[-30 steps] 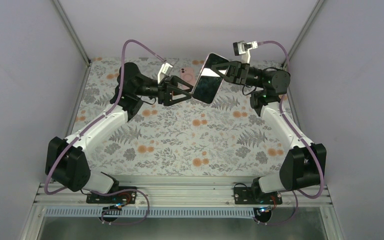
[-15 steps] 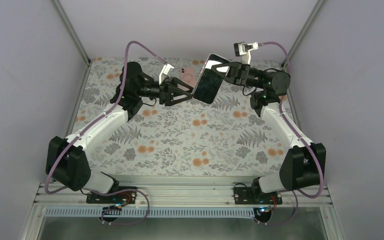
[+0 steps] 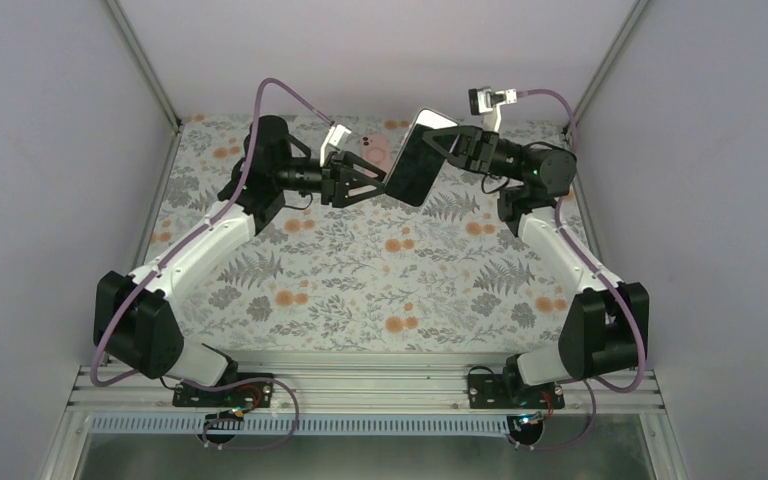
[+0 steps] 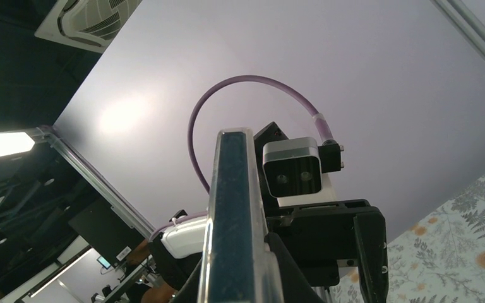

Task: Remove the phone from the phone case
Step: Remove the phone case from the phone.

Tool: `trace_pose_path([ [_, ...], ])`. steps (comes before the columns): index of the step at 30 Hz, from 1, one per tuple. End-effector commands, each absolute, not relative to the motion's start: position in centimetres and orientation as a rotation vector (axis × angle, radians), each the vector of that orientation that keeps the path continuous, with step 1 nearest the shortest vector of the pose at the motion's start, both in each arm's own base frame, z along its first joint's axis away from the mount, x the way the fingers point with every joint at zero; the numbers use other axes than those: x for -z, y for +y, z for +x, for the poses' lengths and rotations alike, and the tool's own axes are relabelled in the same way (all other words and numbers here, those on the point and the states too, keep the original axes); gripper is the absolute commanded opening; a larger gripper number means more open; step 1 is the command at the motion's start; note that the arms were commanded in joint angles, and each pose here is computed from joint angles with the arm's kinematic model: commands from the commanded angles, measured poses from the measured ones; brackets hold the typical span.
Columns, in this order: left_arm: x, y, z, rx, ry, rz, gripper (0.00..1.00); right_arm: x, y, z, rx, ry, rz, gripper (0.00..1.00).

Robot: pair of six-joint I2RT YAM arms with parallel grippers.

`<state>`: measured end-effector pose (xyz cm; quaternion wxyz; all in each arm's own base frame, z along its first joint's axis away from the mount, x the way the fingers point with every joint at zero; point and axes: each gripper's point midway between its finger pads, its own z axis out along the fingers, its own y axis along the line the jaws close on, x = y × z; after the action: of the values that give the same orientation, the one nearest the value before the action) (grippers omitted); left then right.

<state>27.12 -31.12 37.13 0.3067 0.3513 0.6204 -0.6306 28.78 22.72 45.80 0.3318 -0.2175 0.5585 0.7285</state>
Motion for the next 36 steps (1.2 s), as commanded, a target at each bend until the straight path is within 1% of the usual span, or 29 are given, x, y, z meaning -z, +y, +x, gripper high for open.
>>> trace_pose_path([
  [1,-34.9,-30.8,32.1,1.521,1.765,0.72,0.64,-46.8,24.9,24.8,-1.996,1.409,-0.685,0.04],
  [7,-36.3,-30.6,32.3,1.514,1.721,0.754,0.62,-44.4,26.8,23.8,-2.035,1.484,-0.735,0.04],
  [14,-37.2,-30.6,31.3,1.539,1.676,0.81,0.6,-41.6,28.4,23.5,-2.021,1.587,-0.803,0.04],
  [28,-37.2,-31.9,28.6,1.611,1.632,0.92,0.57,-38.0,31.8,22.8,-1.906,1.688,-0.998,0.04],
  [31,-37.4,-32.4,27.7,1.629,1.61,0.96,0.55,-37.6,32.1,22.7,-1.925,1.703,-1.009,0.04],
  [36,-37.9,-32.5,26.9,1.648,1.581,0.992,0.49,-36.3,32.4,22.8,-1.96,1.757,-1.006,0.04],
])
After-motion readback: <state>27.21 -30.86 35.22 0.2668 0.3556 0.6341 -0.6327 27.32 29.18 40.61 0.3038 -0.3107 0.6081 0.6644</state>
